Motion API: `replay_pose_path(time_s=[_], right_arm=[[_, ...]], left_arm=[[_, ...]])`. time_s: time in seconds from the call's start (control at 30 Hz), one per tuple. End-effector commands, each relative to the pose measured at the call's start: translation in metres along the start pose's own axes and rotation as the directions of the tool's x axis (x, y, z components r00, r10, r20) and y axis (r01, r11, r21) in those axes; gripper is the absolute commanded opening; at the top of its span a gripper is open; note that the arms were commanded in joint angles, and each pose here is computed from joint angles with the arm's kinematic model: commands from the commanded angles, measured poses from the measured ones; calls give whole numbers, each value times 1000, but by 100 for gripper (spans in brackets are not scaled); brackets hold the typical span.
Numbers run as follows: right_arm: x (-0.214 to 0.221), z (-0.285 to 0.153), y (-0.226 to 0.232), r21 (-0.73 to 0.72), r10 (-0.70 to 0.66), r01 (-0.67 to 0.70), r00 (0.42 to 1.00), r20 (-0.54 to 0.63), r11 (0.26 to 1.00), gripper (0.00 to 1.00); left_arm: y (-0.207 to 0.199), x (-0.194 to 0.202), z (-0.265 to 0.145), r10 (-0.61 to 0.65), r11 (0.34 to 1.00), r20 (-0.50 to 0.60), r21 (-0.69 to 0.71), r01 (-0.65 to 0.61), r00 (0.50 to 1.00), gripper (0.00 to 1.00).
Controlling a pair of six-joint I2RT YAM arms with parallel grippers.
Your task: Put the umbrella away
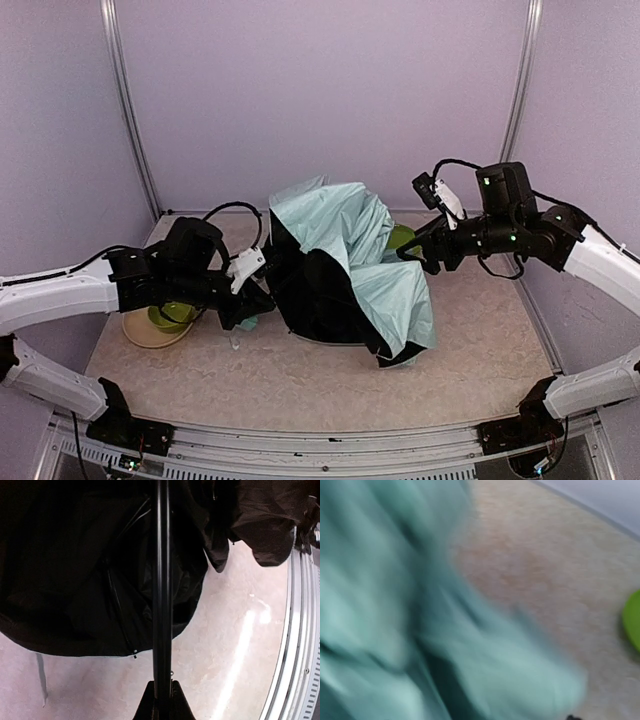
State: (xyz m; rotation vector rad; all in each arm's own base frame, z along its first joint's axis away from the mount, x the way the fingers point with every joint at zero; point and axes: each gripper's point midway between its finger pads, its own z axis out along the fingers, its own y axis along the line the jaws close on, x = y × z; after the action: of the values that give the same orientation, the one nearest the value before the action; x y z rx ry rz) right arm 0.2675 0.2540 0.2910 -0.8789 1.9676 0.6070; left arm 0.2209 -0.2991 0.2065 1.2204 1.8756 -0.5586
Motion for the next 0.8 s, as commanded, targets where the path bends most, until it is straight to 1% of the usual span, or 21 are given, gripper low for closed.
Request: replay_pose_path(time_s=[0.0, 0.1, 0.13, 0.2, 0.27, 0.33, 0.43, 0.5, 0.57, 0.67, 0.7, 0.77], right_arm=[[-11, -1, 10, -62, 9, -4, 998, 67, 998, 73], [-5, 1, 5, -32, 5, -4, 999, 43, 999, 72], [-2, 2, 3, -22, 0, 1, 1000, 31, 1000, 72], [2, 4, 0, -5, -8, 8, 1000, 10, 1000, 72], [-1, 5, 1, -15, -23, 24, 1000, 11, 1000, 73], [-8, 8, 4, -36, -40, 41, 999, 20, 999, 73], [-24, 12, 7, -63, -77, 79, 996, 35, 995, 74], [-34, 16, 4, -56, -105, 107, 994, 37, 993, 75], [-44, 17, -7, 4, -123, 123, 992, 34, 992, 76], [-54, 10, -45, 182, -105, 97, 994, 36, 978, 81], [-57, 4, -58, 228, -86, 73, 995, 49, 971, 83], [-63, -12, -82, 290, -41, 10, 994, 103, 957, 83]], left_arm=[[-30, 44, 35, 14, 978, -167, 209, 21, 986, 0], [-44, 75, 47, 53, 962, -276, 273, 25, 960, 0], [-45, 81, 49, 63, 960, -291, 279, 21, 955, 0], [-44, 80, 49, 78, 962, -275, 272, 0, 958, 0], [-48, 69, 44, 120, 956, -216, 288, -54, 969, 0], [-56, 50, 36, 197, 944, -134, 294, -151, 971, 0], [-75, 25, 21, 352, 903, -34, 277, -330, 935, 0], [-77, 1, 8, 387, 893, 19, 240, -380, 922, 0], [-67, -29, -6, 364, 913, 73, 173, -371, 929, 0], [-44, -71, -36, 307, 945, 189, 54, -321, 933, 0], [-36, -82, -47, 283, 955, 238, 18, -296, 929, 0], [-23, -103, -75, 244, 968, 349, -37, -246, 905, 0]])
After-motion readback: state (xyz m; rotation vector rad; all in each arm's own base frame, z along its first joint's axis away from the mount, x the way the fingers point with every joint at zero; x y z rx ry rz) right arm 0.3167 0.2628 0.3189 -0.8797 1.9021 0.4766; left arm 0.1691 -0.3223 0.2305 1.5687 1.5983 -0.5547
